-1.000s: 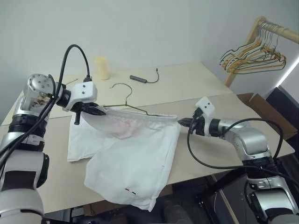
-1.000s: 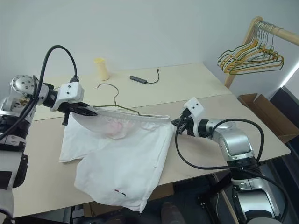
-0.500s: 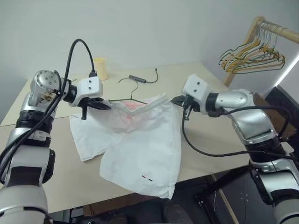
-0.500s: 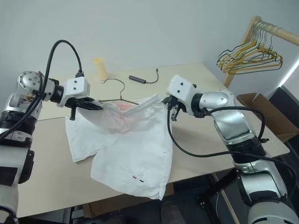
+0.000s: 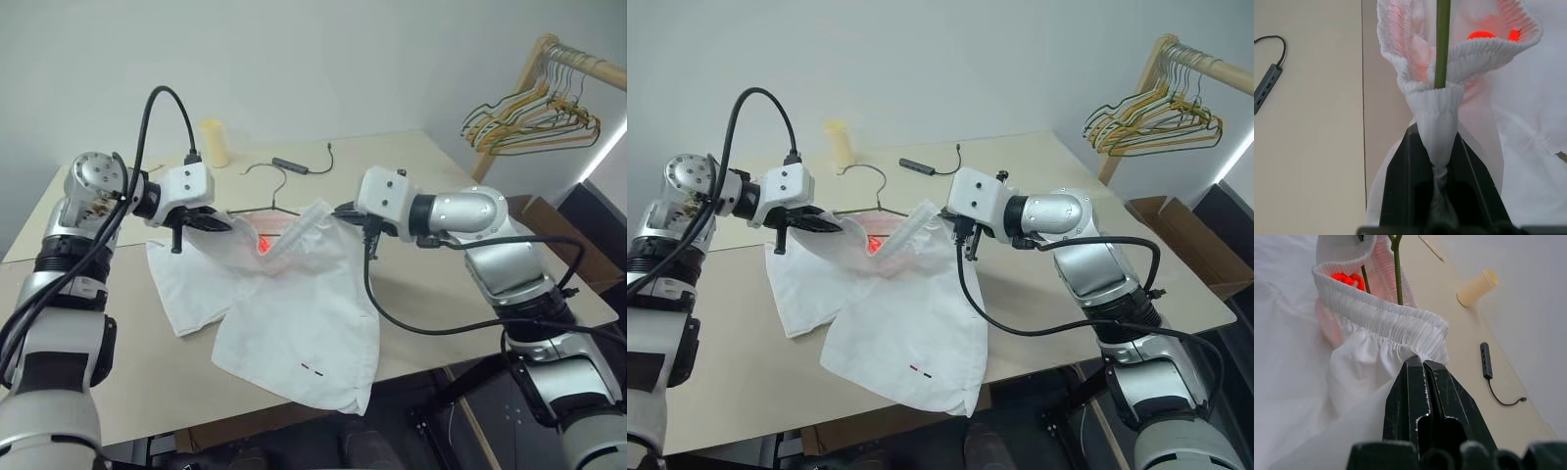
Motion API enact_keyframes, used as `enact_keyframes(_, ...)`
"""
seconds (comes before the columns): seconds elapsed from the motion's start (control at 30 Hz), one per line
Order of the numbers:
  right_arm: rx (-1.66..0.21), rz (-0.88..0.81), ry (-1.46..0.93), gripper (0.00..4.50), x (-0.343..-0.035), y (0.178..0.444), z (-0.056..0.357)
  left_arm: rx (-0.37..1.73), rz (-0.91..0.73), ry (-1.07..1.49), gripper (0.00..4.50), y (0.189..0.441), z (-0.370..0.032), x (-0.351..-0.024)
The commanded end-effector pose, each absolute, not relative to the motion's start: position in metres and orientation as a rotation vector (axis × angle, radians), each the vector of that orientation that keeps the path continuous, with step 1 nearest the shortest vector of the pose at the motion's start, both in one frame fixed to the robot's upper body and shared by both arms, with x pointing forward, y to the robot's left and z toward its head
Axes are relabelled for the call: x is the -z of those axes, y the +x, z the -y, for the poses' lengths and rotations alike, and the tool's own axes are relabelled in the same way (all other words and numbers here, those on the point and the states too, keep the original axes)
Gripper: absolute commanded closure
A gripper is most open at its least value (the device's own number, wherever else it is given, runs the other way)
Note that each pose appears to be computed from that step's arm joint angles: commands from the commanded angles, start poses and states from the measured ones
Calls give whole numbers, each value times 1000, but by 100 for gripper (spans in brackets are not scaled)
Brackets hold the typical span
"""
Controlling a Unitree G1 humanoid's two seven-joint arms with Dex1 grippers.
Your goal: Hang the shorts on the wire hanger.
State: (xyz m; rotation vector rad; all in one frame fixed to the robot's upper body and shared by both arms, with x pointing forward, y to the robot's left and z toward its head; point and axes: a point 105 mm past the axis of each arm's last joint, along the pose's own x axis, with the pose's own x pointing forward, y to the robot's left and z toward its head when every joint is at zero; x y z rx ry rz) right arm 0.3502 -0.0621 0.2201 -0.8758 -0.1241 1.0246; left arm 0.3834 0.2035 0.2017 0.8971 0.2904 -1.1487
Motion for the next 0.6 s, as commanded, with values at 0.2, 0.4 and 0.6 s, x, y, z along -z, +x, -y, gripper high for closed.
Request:
enact_keyframes(0.2,-959,157,-890,358,-224,361,64,1165,-206,898,450,379,-198,-217)
enact_keyframes(0.4,-1003,110,-789,190,-221,362,65,1162,-205,893,450,379,-199,-215)
enact_keyframes(0.6,-1058,36,-706,190,-212,361,69,1168,-200,888,450,377,-198,-215)
